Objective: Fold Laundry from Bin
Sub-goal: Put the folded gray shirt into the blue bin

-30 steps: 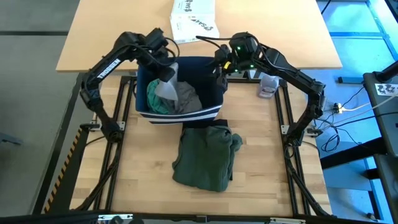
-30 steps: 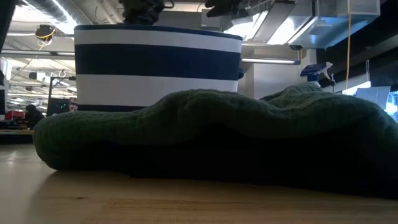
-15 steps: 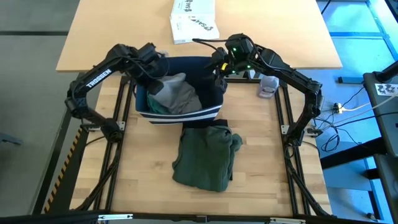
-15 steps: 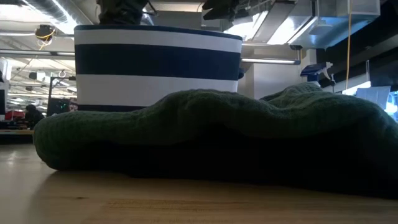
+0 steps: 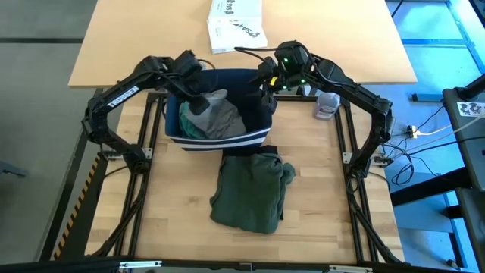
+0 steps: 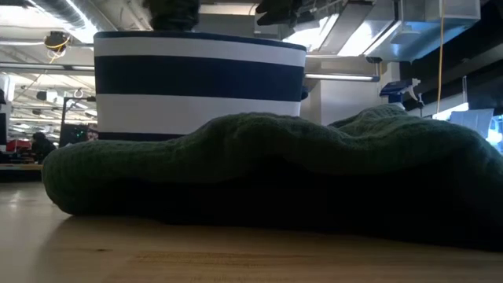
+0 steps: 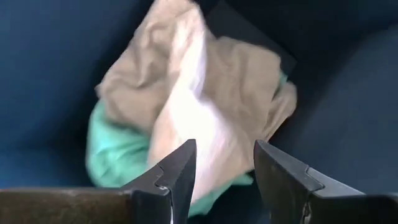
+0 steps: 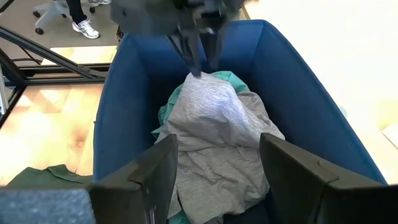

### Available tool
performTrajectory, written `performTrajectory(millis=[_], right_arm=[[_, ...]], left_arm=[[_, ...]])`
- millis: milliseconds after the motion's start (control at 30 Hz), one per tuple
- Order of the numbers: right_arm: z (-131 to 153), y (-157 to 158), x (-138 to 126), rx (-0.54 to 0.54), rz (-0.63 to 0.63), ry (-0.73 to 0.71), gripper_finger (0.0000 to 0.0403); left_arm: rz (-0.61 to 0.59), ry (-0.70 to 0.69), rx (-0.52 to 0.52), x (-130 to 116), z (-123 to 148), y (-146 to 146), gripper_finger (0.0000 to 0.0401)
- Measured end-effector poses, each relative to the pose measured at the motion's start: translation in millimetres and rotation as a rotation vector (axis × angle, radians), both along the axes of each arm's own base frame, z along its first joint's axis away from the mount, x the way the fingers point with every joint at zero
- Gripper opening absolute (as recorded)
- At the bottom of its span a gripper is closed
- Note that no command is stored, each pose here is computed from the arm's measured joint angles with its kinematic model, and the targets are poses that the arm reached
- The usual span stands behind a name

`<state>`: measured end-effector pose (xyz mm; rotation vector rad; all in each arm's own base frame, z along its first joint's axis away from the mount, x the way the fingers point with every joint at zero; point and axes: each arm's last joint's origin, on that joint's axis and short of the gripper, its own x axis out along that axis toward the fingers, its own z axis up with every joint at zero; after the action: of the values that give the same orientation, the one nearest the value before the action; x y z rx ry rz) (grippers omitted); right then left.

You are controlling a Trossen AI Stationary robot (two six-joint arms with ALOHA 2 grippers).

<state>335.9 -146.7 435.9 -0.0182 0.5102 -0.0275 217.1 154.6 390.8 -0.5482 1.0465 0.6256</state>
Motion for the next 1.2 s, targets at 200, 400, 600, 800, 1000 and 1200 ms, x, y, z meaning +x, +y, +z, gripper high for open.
performTrajectory(millis=[200,400,600,800,1000,1200], right_arm=[[0,0,0,0.017,-0.008,0.000,0.0225],[-1,1,0,0.052,-0.014,0.006,0.0225],[-1,1,-1,0.056,-0.013,0.013,0.0225],[-1,1,0,0.052,-0.012,0.009,0.0225],[-1,1,0,0.049,-0.012,0.006,0.0225],[-1,1,-1,0.051,-0.012,0.010,0.0225]], left_arm=[[-0.003,0.089,-0.071,32,-37,25,0.0154],[0.017,0.065,-0.011,48,-47,38,0.0154],[0.024,0.015,0.083,48,-21,37,0.0154],[-0.056,0.022,0.143,53,-19,40,0.0154],[-0.124,0.158,0.046,66,-53,49,0.0154],[-0.139,0.190,0.018,72,-68,57,0.0154]])
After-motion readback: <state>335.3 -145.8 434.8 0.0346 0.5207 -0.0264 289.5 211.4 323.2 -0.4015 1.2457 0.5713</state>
